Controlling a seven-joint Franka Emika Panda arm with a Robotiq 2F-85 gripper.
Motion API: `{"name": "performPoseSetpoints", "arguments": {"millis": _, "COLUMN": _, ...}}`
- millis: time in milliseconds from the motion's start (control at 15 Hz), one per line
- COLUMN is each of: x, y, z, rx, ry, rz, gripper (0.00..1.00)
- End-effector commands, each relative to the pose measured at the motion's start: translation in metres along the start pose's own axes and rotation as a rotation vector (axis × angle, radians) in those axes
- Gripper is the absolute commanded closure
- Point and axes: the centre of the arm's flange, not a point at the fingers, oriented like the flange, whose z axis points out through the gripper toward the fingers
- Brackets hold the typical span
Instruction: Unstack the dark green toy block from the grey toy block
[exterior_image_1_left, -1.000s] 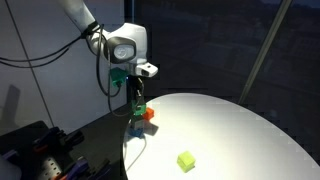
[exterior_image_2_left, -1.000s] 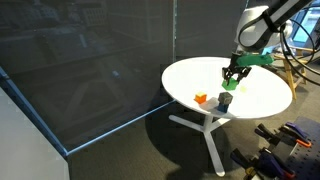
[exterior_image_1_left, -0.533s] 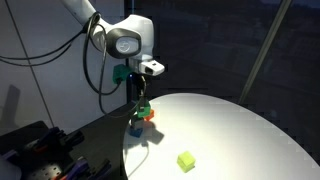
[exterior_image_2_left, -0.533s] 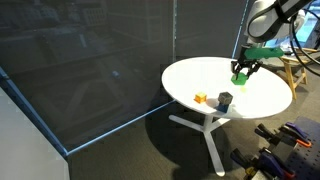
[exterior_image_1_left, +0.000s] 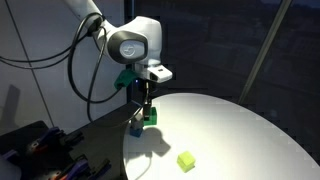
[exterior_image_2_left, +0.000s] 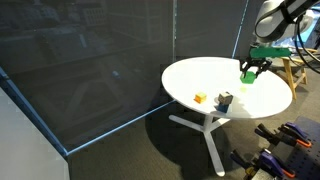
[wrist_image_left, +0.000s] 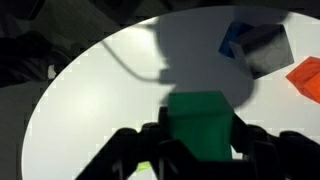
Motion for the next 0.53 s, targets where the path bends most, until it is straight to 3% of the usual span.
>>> {"name": "performPoseSetpoints", "arguments": {"millis": 0, "x": 0.014, "y": 0.007, "z": 0.009, "rx": -0.011, "ry": 0.012, "rz": 0.059, "gripper": 0.69}}
{"name": "performPoseSetpoints", "arguments": {"millis": 467, "x": 0.034, "y": 0.009, "z": 0.039, "rx": -0.010, "ry": 0.006, "rz": 0.096, "gripper": 0.69}}
